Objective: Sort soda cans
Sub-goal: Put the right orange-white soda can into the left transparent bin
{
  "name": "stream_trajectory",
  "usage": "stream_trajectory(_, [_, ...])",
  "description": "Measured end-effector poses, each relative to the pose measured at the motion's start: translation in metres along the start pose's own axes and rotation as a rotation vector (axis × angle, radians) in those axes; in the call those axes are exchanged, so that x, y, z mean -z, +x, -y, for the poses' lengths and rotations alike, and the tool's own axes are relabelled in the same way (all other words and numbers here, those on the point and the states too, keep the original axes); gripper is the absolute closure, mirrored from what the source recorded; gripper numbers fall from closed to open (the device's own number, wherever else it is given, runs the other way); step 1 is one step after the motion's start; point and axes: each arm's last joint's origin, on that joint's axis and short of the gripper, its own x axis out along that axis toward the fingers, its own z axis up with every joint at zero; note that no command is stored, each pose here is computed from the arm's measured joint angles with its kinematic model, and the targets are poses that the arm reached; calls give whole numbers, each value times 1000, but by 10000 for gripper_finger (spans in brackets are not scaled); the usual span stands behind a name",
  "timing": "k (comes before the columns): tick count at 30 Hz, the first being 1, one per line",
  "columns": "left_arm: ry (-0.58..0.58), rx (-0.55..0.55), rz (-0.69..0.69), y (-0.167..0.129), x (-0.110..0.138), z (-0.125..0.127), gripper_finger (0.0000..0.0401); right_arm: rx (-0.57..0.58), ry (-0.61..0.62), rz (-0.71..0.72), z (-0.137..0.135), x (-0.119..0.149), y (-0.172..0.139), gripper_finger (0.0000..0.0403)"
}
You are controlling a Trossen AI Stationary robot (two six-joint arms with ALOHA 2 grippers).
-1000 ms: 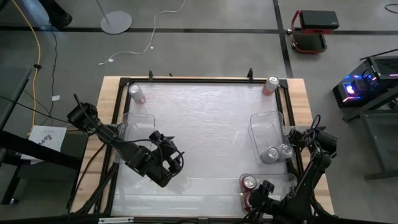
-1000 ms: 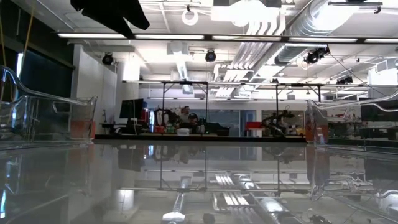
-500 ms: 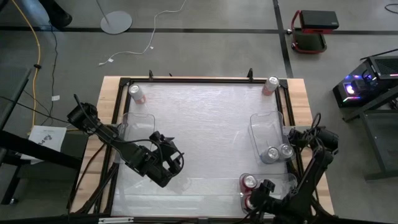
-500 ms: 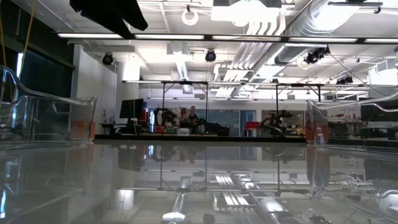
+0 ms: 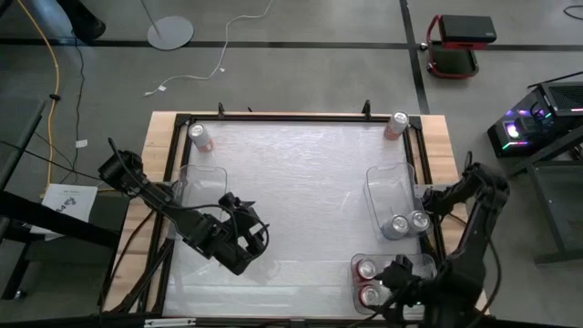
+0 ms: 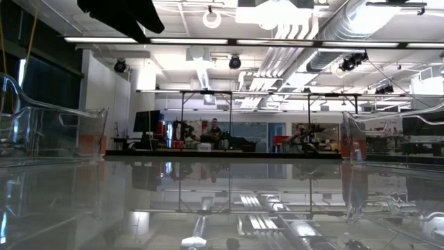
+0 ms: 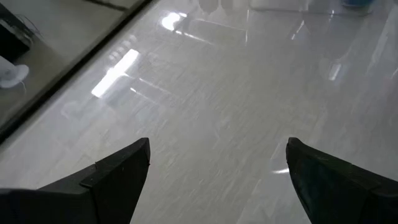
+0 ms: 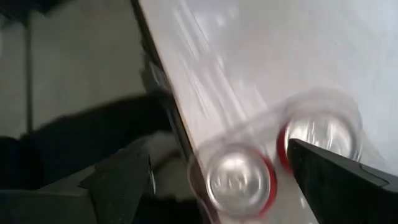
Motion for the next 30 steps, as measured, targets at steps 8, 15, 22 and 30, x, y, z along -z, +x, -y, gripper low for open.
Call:
stream_trajectory(8, [-18, -36, 22, 4, -3, -3, 48, 71, -133, 274, 25, -46, -27, 34])
stream_trajectory(15, [58, -147, -73, 50, 3, -26, 48, 373, -264, 31, 80, -110, 3, 34])
stream_trajectory(22, [81, -96, -140, 118, 11, -53, 52, 491, -354, -208, 164, -169, 42, 34])
stream_trajectory(30, [129, -71, -55, 135, -13, -78, 57, 619, -191, -237, 269, -205, 33, 34])
